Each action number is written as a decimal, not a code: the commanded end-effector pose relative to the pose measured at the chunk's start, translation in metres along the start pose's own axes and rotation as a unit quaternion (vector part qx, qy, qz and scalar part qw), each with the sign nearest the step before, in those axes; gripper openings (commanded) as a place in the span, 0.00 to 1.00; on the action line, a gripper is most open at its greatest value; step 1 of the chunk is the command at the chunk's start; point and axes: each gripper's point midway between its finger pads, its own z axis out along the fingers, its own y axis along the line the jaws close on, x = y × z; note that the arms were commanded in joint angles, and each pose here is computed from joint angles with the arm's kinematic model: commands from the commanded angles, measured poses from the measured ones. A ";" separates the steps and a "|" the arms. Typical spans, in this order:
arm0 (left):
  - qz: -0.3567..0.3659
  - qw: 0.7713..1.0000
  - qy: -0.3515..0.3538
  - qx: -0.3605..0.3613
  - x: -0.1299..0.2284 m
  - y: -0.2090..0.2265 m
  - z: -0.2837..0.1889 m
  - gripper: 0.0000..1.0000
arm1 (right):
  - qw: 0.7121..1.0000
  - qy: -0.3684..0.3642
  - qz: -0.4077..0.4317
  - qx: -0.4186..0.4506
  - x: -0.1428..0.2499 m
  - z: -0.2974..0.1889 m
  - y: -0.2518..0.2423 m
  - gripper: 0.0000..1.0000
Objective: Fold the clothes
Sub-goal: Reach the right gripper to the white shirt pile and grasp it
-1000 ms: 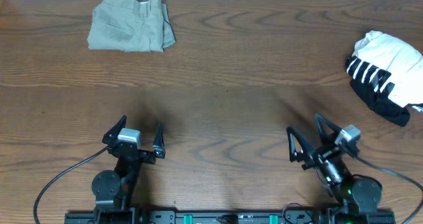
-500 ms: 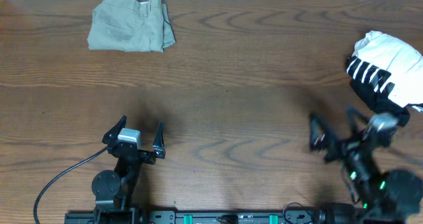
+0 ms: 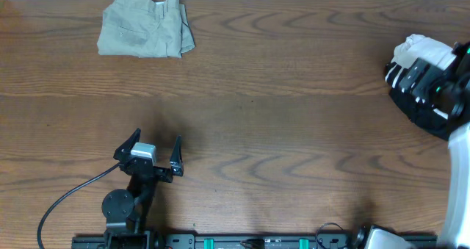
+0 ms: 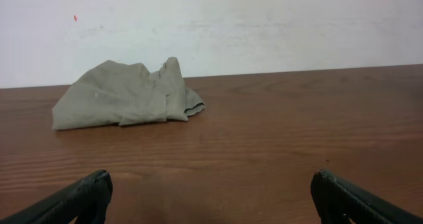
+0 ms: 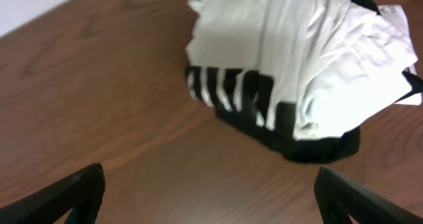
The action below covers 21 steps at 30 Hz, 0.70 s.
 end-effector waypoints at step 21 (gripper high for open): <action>-0.008 1.000 0.022 0.002 0.015 0.000 0.001 0.98 | 0.991 0.056 0.115 -0.037 -0.010 0.110 -0.097 0.90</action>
